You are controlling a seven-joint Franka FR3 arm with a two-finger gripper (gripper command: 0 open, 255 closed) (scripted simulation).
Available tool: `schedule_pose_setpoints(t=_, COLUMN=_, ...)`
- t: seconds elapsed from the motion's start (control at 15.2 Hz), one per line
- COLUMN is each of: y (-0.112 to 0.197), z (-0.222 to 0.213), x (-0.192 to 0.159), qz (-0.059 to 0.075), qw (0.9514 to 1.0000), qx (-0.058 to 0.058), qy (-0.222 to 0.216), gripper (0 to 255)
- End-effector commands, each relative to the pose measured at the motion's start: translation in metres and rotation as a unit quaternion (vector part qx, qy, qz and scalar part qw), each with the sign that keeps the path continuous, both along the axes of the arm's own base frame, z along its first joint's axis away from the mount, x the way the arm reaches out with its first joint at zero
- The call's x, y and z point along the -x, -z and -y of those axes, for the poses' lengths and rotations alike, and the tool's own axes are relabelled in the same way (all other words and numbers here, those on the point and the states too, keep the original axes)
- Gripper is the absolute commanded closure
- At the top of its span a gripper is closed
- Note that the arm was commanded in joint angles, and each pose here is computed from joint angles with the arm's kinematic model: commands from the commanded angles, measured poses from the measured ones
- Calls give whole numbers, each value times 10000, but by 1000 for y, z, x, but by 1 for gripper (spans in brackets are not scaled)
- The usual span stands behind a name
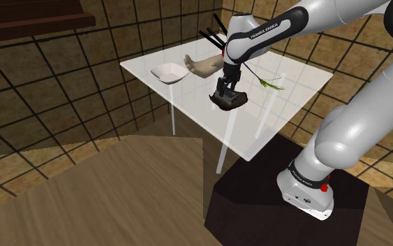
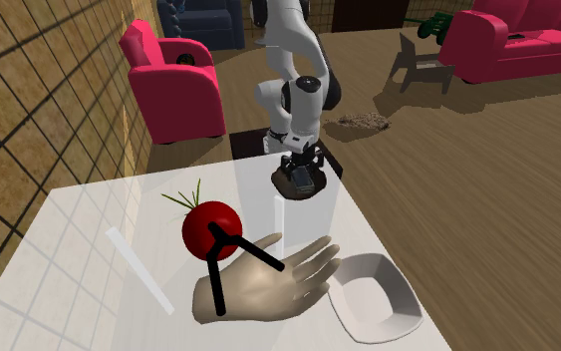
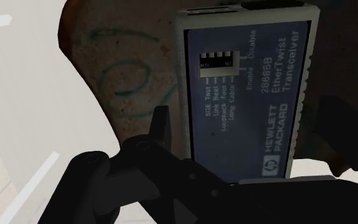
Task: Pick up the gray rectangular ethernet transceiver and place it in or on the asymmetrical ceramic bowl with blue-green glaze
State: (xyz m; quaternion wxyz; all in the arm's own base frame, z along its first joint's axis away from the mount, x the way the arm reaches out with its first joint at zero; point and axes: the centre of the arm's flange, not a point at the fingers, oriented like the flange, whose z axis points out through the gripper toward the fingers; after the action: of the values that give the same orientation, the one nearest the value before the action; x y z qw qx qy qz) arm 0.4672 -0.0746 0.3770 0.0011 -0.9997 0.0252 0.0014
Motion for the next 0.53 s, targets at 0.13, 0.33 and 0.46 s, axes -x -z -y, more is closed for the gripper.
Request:
schedule_pose_setpoints(t=0.13, y=0, z=0, x=0, qz=1, qw=10000, qx=0, qy=0, gripper=0)
schedule_pose_setpoints(t=0.33, y=-26, z=0, x=0, qz=1, qw=10000, qx=0, qy=0, gripper=0)
schedule_pose_setpoints(t=0.46, y=-50, z=0, x=0, qz=1, qw=10000, qx=0, qy=0, gripper=0)
